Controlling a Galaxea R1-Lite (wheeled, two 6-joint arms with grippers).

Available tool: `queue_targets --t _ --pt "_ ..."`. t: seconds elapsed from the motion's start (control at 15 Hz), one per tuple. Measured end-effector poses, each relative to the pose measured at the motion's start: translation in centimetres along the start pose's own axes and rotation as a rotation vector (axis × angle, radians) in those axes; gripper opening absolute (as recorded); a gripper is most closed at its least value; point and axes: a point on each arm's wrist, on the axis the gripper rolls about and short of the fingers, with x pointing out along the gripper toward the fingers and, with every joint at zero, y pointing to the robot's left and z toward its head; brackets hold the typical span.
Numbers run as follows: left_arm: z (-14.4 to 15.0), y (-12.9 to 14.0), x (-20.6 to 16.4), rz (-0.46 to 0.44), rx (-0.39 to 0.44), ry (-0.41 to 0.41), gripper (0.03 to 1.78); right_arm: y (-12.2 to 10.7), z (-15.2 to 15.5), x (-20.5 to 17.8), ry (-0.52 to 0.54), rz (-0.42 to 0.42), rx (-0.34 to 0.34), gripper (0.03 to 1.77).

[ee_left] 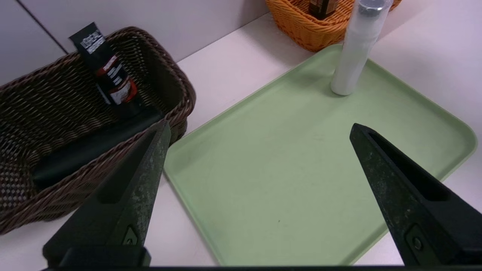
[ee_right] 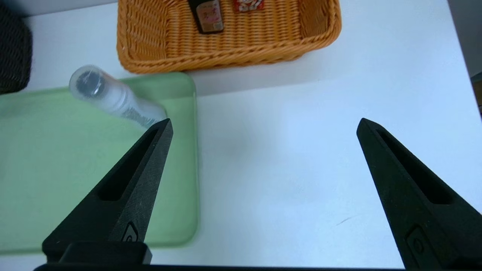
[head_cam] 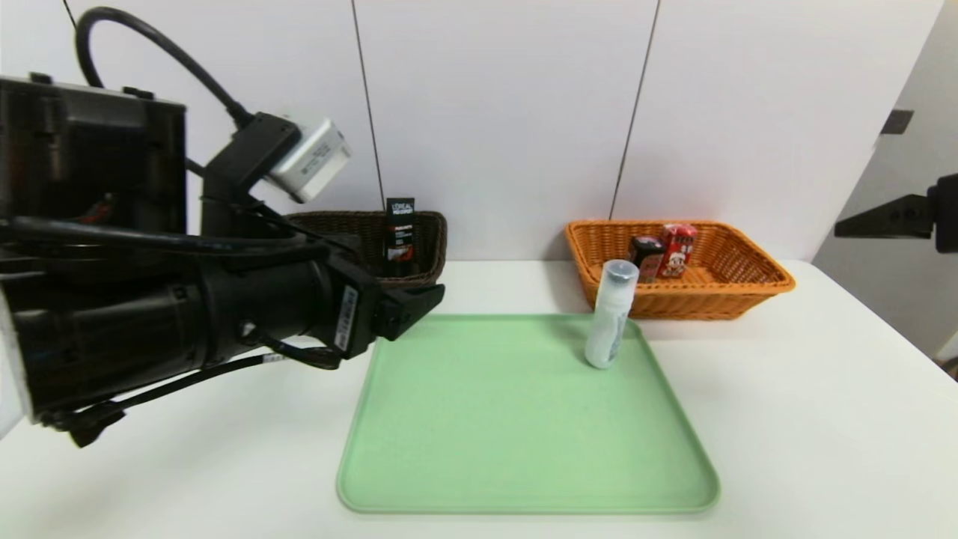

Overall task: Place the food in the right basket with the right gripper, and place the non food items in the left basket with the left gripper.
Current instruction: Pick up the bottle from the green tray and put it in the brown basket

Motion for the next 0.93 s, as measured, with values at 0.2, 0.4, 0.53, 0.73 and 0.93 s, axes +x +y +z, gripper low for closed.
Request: queue_targets --t 0.2,0.4,0.53,0.73,0.93 --pt "-1.0 -1.6 3.8 -0.05 0.075 0.029 1.69 -0.3 -1.4 -1.8 -0.018 0.011 0.002 1.69" --pt "-1.8 -3.6 7.5 -0.101 0.116 -0.005 1.69 -0.4 -2.0 -3.0 -0.039 0.018 0.011 1.69" --pt "-2.2 -5.0 9.8 -0.126 0.124 -0.022 1.69 -0.5 -2.1 -3.3 -0.046 0.02 0.015 1.69" --pt "-2.7 -6.6 12.7 -0.152 0.129 -0.022 1.69 -0.5 -2.2 -3.5 -0.052 0.02 0.017 1.69" --pt "-3.2 -7.7 14.9 -0.166 0.125 -0.024 1.69 -0.6 -2.3 -3.5 -0.051 0.013 0.018 1.69"
